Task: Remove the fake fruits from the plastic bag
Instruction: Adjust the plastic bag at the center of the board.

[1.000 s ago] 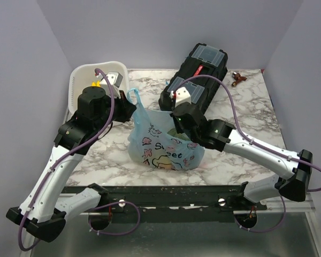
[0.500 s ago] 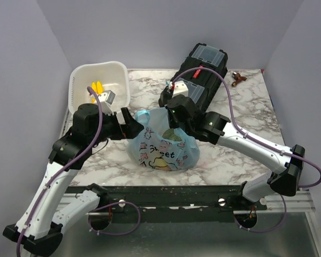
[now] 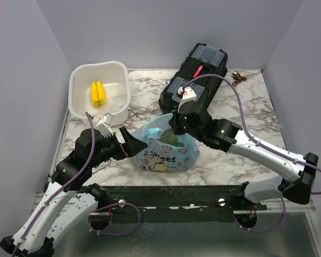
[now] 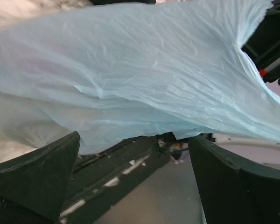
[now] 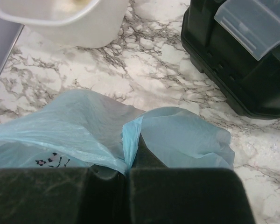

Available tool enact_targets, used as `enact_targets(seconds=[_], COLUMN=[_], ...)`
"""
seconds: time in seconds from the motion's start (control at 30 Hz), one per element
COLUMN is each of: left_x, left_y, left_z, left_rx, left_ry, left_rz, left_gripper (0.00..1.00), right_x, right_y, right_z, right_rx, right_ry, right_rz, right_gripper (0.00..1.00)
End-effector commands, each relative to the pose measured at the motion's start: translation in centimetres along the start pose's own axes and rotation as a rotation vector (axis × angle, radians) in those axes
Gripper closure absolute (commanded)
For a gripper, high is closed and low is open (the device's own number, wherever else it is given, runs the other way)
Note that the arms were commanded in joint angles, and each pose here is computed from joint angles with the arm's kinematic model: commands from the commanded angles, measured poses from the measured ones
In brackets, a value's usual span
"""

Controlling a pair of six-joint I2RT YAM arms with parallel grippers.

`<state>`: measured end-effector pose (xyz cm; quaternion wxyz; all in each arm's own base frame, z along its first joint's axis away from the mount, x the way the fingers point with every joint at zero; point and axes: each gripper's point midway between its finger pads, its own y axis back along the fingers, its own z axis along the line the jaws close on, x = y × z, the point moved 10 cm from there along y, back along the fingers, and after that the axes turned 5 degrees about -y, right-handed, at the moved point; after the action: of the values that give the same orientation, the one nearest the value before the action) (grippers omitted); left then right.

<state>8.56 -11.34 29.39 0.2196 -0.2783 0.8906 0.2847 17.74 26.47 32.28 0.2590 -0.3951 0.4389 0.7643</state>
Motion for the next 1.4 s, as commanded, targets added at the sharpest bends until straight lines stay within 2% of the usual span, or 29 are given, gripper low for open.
enact_targets(seconds=[0.0,0.1,0.2,0.27,0.3,0.33,0.43,0.57,0.63,0.77,0.9,1.0,1.07,1.1,1.2,1.37], left_x=[-2.1,-2.2,-2.0,-2.8,-3.7,-4.5,-7.4,-12.4,-14.6,-16.8,-14.5,-10.9,-9.0,-8.0,-5.3,-1.6], left_y=[-0.6,-1.7,-3.0,-4.0,-4.1,-4.4,-5.1,-5.6,-5.4,-4.4,-2.5,-2.0,-1.7,-1.6,-0.7,0.6], left_z=[-0.8,-1.5,-1.0,0.2,0.7,1.3,1.4,0.6,-0.1,-1.2,-1.4,0.1,1.2,1.8,2.8,3.8], left_rx=[0.031,0.062,0.097,-0.008,-0.08,-0.135,-0.109,-0.098,-0.153,-0.204,-0.162,-0.101,-0.108,-0.114,-0.096,-0.061], left_ry=[-0.261,-0.278,-0.267,-0.27,-0.256,-0.24,-0.22,-0.24,-0.262,-0.302,-0.295,-0.246,-0.209,-0.186,-0.153,-0.054], left_rz=[-0.082,0.022,-0.02,-0.06,-0.068,-0.057,-0.069,-0.075,-0.088,-0.127,-0.139,-0.073,-0.018,0.003,0.001,-0.047], left_gripper=[0.01,0.01,0.01,0.03,0.08,0.19,0.43,0.82,1.0,1.0,0.99,0.55,0.31,0.24,0.15,0.07], right_x=[-0.3,-1.2,-1.6,-1.7,-1.8,-1.8,-2.5,-4.0,-4.7,-5.8,-5.7,-5.1,-4.8,-4.6,-4.2,-3.8], right_y=[-0.6,-1.6,-1.8,-1.5,-1.3,-1.1,-0.4,-0.4,-0.5,-0.3,-0.8,-1.7,-2.1,-2.3,-2.7,-2.9], right_z=[0.0,0.6,1.4,1.6,1.5,1.3,0.8,0.9,1.3,1.7,1.4,1.2,1.3,1.3,1.5,1.6], right_rx=[-0.018,0.023,-0.013,-0.046,-0.049,-0.039,-0.012,0.025,0.026,0.039,0.062,0.099,0.093,0.087,0.075,0.055], right_ry=[0.019,0.039,0.051,0.048,0.049,0.051,0.059,0.074,0.08,0.069,0.056,0.014,-0.006,-0.01,-0.03,-0.033], right_rz=[-0.076,-0.071,-0.039,-0.038,-0.044,-0.052,-0.092,-0.139,-0.137,-0.154,-0.199,-0.195,-0.188,-0.186,-0.171,-0.145], right_gripper=[0.99,0.99,0.99,0.99,0.99,0.99,0.99,0.99,0.99,0.99,0.99,0.99,0.99,0.99,0.99,0.99])
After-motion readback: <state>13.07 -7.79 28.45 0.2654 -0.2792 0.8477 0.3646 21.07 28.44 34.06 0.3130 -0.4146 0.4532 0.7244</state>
